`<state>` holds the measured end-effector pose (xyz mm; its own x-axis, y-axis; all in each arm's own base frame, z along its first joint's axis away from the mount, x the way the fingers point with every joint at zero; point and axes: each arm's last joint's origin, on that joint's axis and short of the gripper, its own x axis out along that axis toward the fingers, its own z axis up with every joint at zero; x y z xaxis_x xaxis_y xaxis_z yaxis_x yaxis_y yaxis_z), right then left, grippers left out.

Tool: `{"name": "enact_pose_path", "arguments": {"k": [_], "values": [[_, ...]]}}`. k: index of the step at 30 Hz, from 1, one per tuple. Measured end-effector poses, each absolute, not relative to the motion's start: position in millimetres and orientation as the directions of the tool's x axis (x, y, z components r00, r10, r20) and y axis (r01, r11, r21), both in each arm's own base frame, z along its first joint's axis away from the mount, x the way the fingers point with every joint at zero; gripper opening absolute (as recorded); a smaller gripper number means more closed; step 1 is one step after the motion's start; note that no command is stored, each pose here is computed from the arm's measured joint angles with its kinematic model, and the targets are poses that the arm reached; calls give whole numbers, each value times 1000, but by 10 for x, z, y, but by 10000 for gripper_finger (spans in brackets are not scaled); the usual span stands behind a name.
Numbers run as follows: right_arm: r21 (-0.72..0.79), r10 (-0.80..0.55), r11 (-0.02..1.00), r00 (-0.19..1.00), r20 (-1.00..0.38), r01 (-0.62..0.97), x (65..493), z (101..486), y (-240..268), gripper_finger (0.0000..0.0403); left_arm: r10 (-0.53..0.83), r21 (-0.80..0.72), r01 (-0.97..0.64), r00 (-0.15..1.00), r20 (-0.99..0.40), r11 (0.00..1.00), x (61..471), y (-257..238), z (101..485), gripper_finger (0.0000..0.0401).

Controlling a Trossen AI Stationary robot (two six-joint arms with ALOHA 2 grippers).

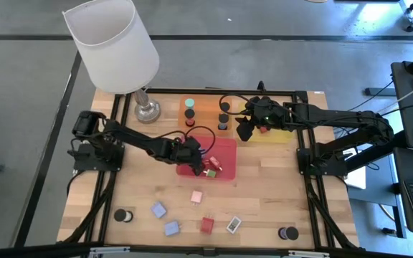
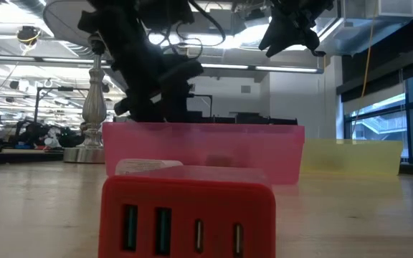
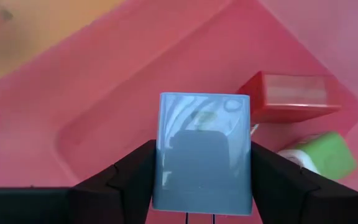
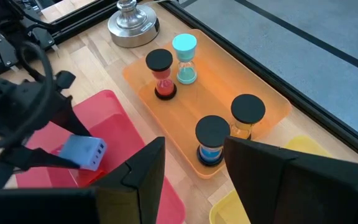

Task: Pick & Place Office items
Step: Put the top light blue charger adapter into the red bin

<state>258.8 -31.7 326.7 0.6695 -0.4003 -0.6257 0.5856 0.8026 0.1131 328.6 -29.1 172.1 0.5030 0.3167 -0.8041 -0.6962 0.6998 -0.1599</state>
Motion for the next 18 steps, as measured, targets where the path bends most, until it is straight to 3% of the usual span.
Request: {"name": "enact_pose_path", "arguments": {"k": [18], "values": [[114, -398, 804, 670, -626, 584, 2589, 3267, -315, 166, 257, -194, -676, 506, -823, 711, 3309, -302, 1678, 221]]}}
